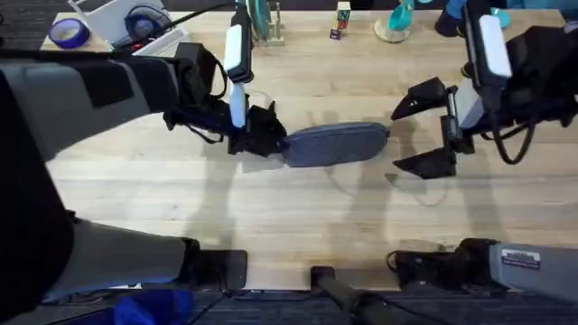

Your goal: Unzip the bag, pick up the pens from the table one at a time and place them inside, then zip the bag closed.

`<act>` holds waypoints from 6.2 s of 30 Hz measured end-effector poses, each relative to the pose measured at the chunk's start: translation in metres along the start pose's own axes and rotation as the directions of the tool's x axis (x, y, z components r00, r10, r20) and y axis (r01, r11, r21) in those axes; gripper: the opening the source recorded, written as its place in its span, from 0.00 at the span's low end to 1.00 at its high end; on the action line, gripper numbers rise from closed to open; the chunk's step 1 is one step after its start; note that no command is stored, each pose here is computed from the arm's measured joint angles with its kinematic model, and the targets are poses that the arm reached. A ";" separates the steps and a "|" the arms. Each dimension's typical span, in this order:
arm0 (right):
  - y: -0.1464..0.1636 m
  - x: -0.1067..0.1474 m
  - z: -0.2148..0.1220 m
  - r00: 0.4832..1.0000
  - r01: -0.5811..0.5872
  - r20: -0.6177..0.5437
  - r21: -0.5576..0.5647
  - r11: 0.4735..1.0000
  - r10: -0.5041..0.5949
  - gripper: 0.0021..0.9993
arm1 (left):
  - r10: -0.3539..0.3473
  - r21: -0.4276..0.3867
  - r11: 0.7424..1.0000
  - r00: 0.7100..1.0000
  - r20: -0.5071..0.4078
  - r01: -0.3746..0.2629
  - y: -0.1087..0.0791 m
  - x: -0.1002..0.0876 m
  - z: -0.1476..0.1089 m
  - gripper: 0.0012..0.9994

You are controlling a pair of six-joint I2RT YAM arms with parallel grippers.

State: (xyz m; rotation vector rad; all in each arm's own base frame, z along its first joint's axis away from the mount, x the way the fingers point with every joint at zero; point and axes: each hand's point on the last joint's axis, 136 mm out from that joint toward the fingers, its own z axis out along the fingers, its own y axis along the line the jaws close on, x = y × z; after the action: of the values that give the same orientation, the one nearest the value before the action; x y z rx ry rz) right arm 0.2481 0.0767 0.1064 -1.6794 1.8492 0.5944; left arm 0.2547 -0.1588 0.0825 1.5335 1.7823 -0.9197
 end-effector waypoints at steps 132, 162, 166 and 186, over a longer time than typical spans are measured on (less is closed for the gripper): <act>-0.024 0.018 0.023 0.994 -0.022 0.110 -0.006 1.000 0.023 0.03 | 0.000 0.000 1.000 1.000 0.000 0.000 0.000 0.000 0.000 0.04; -0.022 0.000 0.004 0.947 -0.139 0.290 -0.005 0.990 0.134 0.03 | 0.000 0.000 1.000 1.000 0.000 0.000 0.000 0.000 0.000 0.04; -0.023 -0.004 0.003 0.942 -0.135 0.311 -0.001 0.991 0.129 0.03 | 0.000 0.000 1.000 1.000 0.000 0.000 0.000 0.000 0.000 0.04; -0.026 -0.015 -0.001 0.922 -0.109 0.375 0.017 0.994 0.094 0.03 | 0.000 0.000 1.000 1.000 0.000 0.000 0.000 0.000 0.000 0.04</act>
State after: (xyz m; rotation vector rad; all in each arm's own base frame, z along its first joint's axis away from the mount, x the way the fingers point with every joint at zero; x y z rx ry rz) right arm 0.2745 0.0842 0.1179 -1.3392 1.6625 0.8529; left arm 0.2548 -0.1588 0.0824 1.5336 1.7823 -0.9194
